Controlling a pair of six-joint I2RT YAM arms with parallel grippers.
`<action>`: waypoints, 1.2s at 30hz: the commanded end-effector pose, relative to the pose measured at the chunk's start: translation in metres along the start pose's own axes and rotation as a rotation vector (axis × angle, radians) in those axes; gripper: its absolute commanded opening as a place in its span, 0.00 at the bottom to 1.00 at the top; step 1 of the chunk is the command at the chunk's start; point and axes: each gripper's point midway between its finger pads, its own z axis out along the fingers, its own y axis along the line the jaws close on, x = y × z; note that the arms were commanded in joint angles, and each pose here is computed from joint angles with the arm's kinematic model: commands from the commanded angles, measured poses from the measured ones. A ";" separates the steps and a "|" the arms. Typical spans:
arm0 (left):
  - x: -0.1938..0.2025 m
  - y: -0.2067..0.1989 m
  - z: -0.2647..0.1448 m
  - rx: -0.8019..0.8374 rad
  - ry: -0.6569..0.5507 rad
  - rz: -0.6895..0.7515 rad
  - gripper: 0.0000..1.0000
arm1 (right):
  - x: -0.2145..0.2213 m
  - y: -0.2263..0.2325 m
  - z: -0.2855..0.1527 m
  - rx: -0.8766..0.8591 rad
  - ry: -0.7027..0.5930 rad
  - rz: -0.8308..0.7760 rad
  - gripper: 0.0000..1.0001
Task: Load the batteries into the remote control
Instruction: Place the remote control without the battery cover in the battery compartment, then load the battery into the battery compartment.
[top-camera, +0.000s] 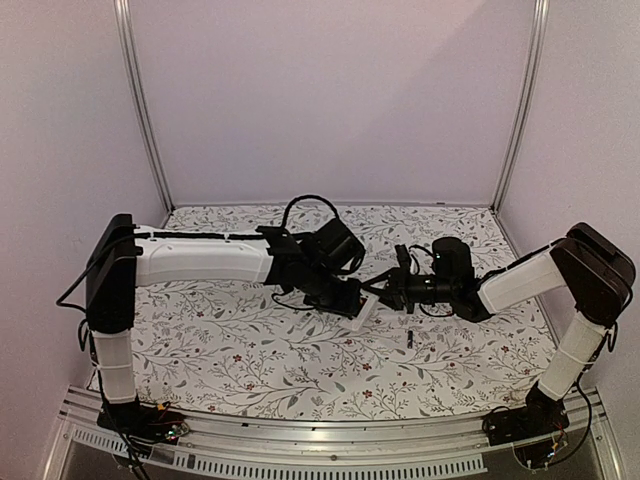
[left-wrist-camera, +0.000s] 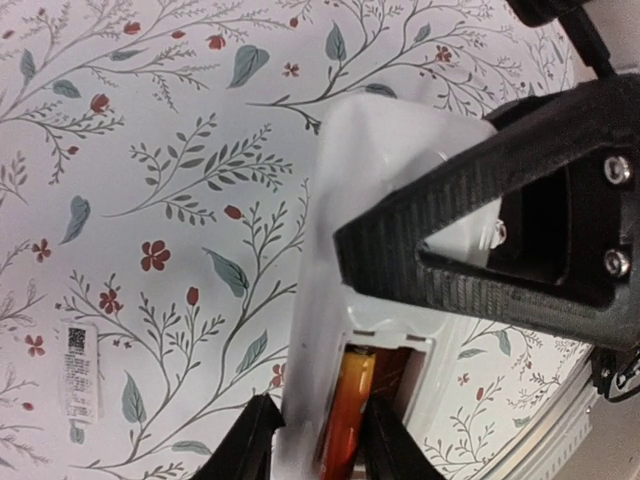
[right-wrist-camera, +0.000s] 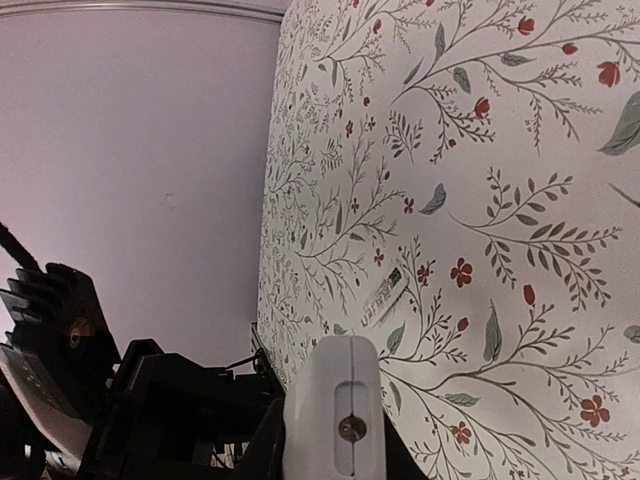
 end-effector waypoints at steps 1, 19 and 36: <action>0.001 0.024 0.001 -0.056 0.004 0.005 0.35 | 0.007 0.020 0.005 -0.081 0.049 -0.025 0.00; -0.028 -0.012 -0.065 0.166 -0.222 0.202 0.82 | 0.010 0.013 0.004 -0.081 0.077 -0.013 0.00; 0.061 -0.023 -0.120 0.407 -0.292 1.199 0.65 | 0.043 0.045 0.004 -0.186 0.280 -0.061 0.00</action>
